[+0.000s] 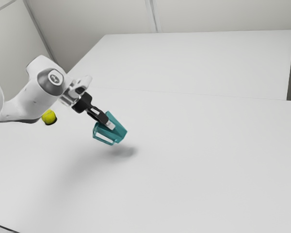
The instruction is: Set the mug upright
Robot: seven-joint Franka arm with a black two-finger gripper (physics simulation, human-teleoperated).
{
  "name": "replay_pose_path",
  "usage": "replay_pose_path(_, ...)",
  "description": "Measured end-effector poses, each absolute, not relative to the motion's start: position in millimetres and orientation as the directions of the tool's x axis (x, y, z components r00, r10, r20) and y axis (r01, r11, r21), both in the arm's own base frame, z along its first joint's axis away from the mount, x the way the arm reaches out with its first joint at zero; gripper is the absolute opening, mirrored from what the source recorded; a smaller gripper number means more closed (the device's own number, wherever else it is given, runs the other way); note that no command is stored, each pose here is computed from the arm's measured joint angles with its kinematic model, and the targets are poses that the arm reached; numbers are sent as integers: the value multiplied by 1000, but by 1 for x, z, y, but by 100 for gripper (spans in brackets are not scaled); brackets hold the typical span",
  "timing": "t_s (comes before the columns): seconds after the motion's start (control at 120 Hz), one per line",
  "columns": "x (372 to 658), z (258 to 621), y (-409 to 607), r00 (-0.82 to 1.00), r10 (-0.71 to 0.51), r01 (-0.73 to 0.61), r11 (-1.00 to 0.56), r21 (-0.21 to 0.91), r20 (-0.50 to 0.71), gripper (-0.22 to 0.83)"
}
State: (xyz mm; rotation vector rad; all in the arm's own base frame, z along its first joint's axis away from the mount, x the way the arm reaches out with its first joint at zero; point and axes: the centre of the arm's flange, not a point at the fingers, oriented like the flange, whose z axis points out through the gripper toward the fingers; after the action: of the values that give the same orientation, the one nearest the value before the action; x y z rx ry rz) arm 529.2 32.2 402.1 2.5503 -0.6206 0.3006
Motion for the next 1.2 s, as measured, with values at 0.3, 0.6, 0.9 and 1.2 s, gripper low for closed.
replay_pose_path(0.3, 529, 409, 31, 875, -470, -485, -850, 205, 118, -14)
replay_pose_path(0.6, 510, 424, 18, 909, -416, -417, -907, 58, 40, -14)
replay_pose_path(0.9, 494, 413, 2, 956, -294, -294, -956, -10, 10, -15)
replay_pose_path(1.2, 493, 397, -6, 982, -185, -183, -982, -57, 29, -16)
